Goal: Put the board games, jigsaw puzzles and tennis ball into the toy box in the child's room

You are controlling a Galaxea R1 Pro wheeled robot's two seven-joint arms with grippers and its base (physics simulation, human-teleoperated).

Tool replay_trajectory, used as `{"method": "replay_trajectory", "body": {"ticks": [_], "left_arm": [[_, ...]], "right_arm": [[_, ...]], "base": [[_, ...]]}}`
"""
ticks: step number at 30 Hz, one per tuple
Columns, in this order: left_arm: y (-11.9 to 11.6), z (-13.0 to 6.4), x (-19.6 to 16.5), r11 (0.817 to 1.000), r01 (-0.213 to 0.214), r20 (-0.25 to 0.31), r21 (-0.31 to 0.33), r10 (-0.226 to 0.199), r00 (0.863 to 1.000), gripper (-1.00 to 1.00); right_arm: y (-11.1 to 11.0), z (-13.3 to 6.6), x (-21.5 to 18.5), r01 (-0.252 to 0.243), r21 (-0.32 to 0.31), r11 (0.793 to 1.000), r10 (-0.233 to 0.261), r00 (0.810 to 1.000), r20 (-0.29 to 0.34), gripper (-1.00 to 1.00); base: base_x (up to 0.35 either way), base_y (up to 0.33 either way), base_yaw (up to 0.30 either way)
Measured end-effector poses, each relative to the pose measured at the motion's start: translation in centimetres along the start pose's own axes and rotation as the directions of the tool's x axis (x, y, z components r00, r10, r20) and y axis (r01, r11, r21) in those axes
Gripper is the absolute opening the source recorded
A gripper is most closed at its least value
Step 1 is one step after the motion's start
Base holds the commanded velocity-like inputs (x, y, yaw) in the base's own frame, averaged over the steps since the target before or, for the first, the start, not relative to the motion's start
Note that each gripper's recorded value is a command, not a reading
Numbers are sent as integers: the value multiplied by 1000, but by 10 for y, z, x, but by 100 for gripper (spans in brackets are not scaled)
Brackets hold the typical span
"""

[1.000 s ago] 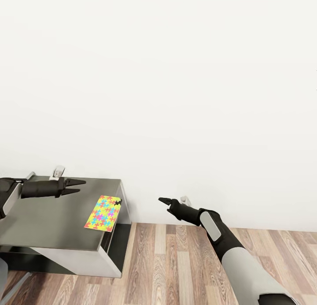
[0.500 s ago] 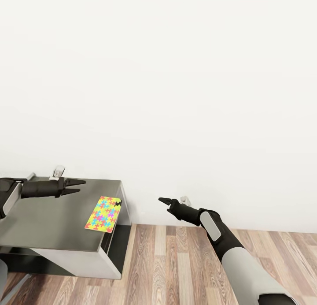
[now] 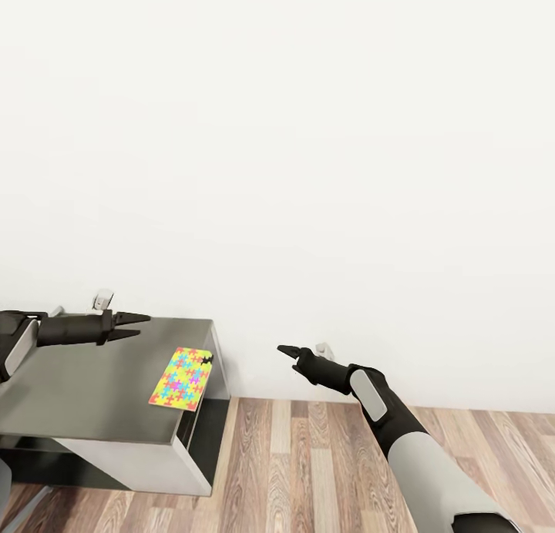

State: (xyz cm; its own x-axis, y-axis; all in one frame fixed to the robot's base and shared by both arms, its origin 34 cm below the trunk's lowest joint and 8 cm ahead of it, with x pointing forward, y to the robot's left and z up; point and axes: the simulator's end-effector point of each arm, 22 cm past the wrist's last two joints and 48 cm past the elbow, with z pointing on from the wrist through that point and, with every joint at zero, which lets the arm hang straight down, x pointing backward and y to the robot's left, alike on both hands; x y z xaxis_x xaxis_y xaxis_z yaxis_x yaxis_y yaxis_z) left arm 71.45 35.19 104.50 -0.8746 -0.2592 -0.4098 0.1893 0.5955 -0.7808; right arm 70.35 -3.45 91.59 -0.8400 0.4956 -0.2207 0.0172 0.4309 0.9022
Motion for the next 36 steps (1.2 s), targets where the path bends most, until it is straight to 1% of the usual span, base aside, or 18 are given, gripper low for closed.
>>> {"method": "replay_trajectory", "body": {"ticks": [36], "left_arm": [[-29, -19, -12, 999, -45, 36, 16, 45, 998, 100]], "right_arm": [[32, -11, -11, 48, -28, 998, -47, 999, 24, 100]], "base": [[0, 0, 0]]}}
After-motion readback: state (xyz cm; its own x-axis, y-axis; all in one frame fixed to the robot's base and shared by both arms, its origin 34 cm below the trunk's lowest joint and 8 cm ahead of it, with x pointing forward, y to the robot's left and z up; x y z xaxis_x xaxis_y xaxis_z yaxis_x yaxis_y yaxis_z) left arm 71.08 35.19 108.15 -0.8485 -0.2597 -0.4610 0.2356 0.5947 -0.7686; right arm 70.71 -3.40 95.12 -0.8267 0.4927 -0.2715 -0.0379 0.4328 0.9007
